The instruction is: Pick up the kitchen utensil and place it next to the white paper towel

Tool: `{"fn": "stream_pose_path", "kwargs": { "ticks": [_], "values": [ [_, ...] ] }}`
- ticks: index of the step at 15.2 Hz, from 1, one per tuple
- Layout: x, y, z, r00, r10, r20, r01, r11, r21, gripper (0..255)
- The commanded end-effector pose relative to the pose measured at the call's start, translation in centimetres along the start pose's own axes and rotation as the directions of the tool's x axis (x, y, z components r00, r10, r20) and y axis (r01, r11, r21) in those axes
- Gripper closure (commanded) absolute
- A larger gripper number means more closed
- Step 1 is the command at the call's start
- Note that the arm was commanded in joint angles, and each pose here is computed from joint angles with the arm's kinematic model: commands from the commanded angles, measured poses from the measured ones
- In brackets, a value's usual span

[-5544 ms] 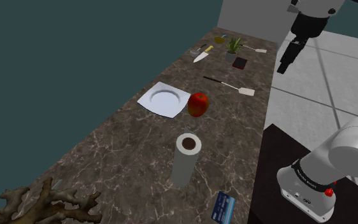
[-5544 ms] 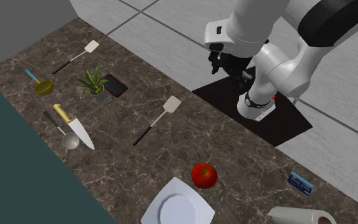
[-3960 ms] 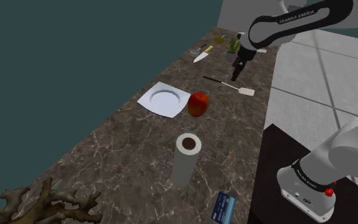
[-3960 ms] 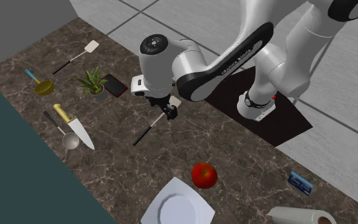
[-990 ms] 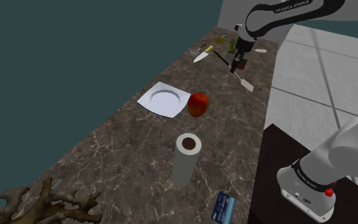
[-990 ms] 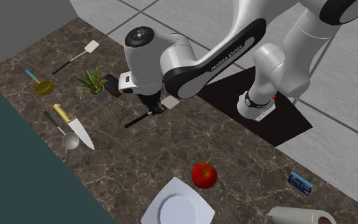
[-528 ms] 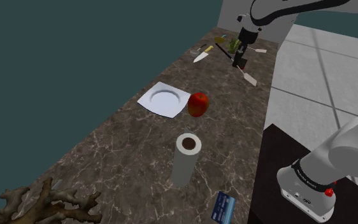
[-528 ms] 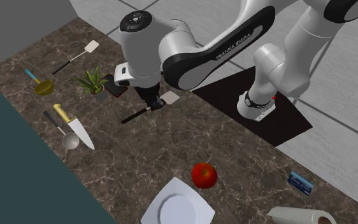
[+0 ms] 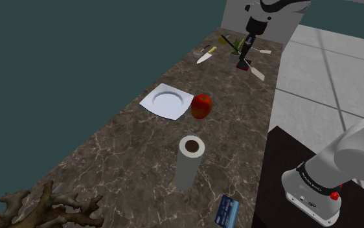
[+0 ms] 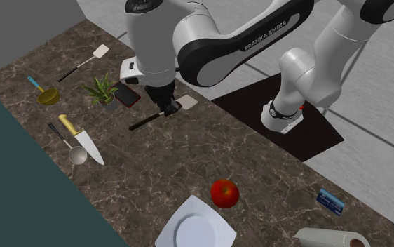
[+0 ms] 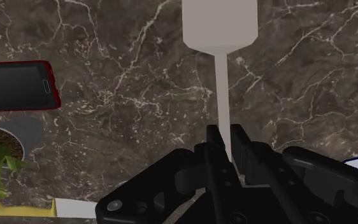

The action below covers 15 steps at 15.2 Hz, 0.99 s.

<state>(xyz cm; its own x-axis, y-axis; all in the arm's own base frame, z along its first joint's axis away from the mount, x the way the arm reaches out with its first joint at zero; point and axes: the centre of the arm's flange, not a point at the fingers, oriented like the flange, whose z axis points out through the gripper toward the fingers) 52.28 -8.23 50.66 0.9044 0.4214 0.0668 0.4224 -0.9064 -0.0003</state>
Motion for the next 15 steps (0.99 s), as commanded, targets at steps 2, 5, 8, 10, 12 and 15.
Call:
{"fn": "stream_pose_path", "kwargs": {
  "ticks": [2,5,8,10,12,15],
  "values": [
    [0.2,0.0,-1.7,1.0,0.0,0.0,0.0,1.0,0.0,255],
    [0.3,0.0,-3.2,1.0,0.0,0.0,0.0,1.0,0.0,255],
    [0.4,0.0,-4.8,1.0,0.0,0.0,0.0,1.0,0.0,255],
    [0.5,0.0,-5.9,1.0,0.0,0.0,0.0,1.0,0.0,255],
    [0.6,0.0,-6.9,1.0,0.0,0.0,0.0,1.0,0.0,255],
    [0.7,0.0,-8.5,1.0,0.0,0.0,0.0,1.0,0.0,255]
  ]
}}
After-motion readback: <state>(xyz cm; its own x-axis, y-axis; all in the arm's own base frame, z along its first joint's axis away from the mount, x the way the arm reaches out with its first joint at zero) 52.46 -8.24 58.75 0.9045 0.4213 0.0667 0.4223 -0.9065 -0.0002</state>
